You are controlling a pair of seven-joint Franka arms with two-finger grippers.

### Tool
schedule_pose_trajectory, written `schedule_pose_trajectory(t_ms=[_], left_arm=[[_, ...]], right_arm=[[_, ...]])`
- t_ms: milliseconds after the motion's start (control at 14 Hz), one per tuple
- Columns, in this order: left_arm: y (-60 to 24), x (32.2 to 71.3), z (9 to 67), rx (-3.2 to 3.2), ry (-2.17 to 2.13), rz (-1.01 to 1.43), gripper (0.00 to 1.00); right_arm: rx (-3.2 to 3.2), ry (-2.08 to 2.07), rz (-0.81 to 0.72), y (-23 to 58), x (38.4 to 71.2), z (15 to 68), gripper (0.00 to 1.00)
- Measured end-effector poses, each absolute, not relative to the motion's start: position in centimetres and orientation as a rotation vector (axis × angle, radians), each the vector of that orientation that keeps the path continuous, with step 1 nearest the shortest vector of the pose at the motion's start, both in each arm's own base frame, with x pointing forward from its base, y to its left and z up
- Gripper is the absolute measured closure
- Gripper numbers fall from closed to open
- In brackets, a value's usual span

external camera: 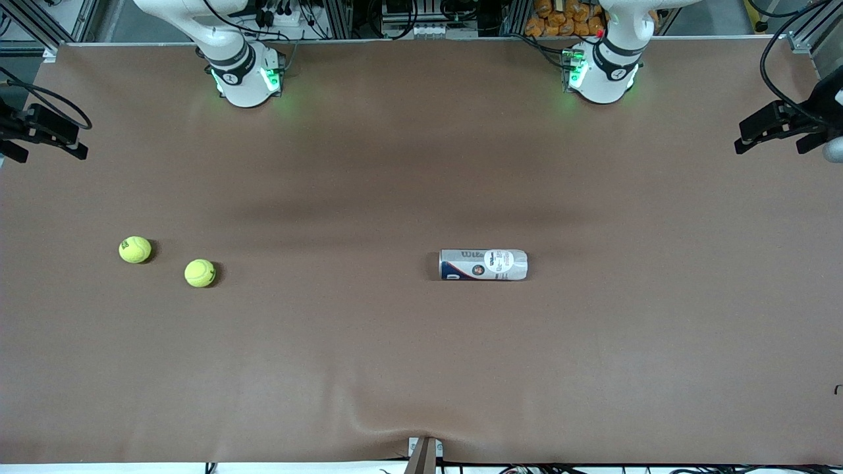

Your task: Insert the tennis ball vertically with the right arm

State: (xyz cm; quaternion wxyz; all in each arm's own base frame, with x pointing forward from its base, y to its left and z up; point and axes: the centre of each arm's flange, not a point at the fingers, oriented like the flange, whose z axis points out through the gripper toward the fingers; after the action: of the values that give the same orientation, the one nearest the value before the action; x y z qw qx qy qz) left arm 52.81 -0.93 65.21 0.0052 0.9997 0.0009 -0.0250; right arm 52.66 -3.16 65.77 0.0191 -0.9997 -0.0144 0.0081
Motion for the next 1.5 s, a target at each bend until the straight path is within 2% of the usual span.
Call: schedule_pose_trajectory(t_ms=[1003, 1289, 1504], left_arm=[[-3.4, 54.4, 62.2, 3.123, -0.073, -0.168, 0.00], [-7.9, 55.5, 59.0, 3.106, -0.207, -0.257, 0.00], [-14.6, 56.9, 54.1, 3.076, -0.398, -0.360, 0.00]], right_arm=[[-3.102, -0.037, 0.027, -3.4, 52.6, 65.7, 0.00], [-3.102, -0.034, 0.028, -3.5, 52.6, 65.7, 0.00], [-3.102, -0.031, 0.031, -3.6, 52.6, 65.7, 0.00]])
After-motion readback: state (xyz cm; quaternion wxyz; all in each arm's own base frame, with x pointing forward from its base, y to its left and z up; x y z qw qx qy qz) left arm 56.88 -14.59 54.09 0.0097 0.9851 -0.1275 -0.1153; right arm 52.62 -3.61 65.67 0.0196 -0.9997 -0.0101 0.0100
